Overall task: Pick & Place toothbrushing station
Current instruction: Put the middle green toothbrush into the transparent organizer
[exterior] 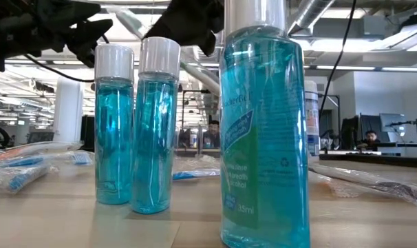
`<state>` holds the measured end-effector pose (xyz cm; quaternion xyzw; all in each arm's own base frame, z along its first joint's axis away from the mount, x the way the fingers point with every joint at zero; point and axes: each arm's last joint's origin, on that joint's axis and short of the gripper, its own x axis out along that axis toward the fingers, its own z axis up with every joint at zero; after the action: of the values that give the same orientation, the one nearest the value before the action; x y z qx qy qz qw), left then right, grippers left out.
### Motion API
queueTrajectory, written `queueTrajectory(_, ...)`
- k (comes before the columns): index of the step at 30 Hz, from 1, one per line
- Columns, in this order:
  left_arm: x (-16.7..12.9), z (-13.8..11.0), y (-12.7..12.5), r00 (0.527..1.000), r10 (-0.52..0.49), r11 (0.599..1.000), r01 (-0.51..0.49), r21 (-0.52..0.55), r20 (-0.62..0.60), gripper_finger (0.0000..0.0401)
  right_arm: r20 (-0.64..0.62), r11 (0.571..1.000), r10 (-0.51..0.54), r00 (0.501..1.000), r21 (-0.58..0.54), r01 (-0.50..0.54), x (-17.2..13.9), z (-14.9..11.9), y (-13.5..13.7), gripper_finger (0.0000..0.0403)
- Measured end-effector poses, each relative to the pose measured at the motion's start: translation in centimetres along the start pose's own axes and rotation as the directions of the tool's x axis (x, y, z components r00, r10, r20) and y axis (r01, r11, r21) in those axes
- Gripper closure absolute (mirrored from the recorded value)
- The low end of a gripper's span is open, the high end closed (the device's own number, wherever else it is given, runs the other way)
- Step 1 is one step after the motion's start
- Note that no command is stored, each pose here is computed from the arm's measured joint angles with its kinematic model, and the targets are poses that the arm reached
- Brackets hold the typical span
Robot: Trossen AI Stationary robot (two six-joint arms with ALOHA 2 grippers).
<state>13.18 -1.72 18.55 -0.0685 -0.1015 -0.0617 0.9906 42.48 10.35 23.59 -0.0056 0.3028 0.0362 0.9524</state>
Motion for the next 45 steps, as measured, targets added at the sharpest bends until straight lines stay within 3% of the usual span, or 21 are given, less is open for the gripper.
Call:
queueTrajectory(21, 1.8, -0.7, -0.1, 0.999, -0.014, 1.0, 0.014, 0.008, 0.046, 0.0261, 0.233, 0.998, -0.051, 0.971, -0.007, 0.054, -0.9, 4.7, -3.4, 0.0399)
queueTrajectory(34, 5.5, -0.3, -0.4, 0.999, -0.052, 0.998, 0.052, 0.036, 0.0, 0.0261, 0.238, 0.999, -0.052, 0.97, -0.005, 0.054, -0.8, 4.7, -3.5, 0.0396)
queueTrajectory(45, 5.7, -0.3, -0.5, 0.998, -0.068, 0.997, 0.068, 0.036, -0.004, 0.0283, 0.244, 0.998, -0.056, 0.968, -0.009, 0.06, -0.8, 4.8, -3.7, 0.0397)
